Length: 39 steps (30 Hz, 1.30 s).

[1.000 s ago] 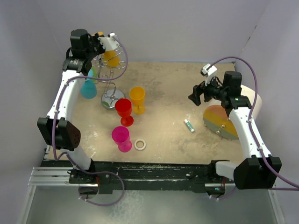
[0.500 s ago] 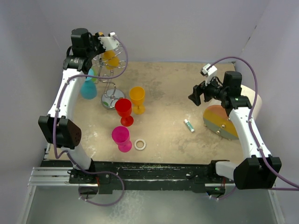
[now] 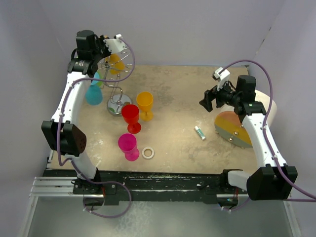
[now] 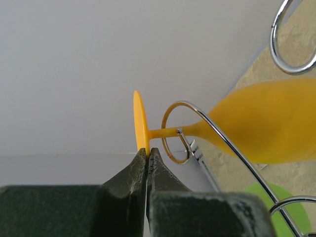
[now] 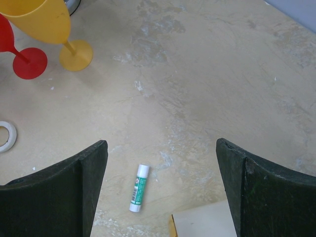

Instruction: Place the wine glass upside down on the wine glass rack

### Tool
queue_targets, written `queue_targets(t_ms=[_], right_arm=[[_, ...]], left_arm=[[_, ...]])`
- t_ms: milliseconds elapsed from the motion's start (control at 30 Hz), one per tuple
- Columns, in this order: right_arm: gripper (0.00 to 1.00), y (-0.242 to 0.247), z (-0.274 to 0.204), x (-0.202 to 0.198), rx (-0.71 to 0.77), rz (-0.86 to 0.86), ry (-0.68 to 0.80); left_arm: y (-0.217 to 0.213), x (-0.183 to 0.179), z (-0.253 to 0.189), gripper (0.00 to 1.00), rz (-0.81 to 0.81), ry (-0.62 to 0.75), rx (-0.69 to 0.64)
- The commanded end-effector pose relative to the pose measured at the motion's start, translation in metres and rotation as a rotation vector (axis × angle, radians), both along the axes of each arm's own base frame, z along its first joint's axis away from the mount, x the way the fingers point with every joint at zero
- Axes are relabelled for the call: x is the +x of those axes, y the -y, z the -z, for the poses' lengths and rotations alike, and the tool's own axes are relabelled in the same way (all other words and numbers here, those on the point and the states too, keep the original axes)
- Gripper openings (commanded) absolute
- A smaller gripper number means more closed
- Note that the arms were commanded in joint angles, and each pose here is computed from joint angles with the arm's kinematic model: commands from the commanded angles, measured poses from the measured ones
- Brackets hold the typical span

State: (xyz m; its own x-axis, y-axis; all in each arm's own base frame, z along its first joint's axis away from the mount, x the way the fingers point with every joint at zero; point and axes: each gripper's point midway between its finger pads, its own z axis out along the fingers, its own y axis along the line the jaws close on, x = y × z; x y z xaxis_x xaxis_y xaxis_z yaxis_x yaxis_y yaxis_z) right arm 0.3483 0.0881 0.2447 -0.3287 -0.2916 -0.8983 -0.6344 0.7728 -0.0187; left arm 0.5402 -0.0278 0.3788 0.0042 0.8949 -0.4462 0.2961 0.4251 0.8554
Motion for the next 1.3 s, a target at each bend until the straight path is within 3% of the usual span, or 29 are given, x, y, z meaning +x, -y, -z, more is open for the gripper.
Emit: queue_targets(t_ms=[0, 733, 1267], right_arm=[[0.93, 0.000, -0.007, 0.003, -0.005, -0.017, 0.046], [0.93, 0.000, -0.009, 0.003, -0.003, -0.015, 0.050], [0.94, -0.001, -0.006, 0.003, -0.001, -0.021, 0.042]], left_arm=[[-0.007, -0.008, -0.029, 0.00, -0.027, 0.054, -0.028], [-0.003, -0.022, -0.022, 0.00, -0.008, -0.007, -0.097], [0.003, -0.022, -0.012, 0.09, 0.005, -0.058, -0.137]])
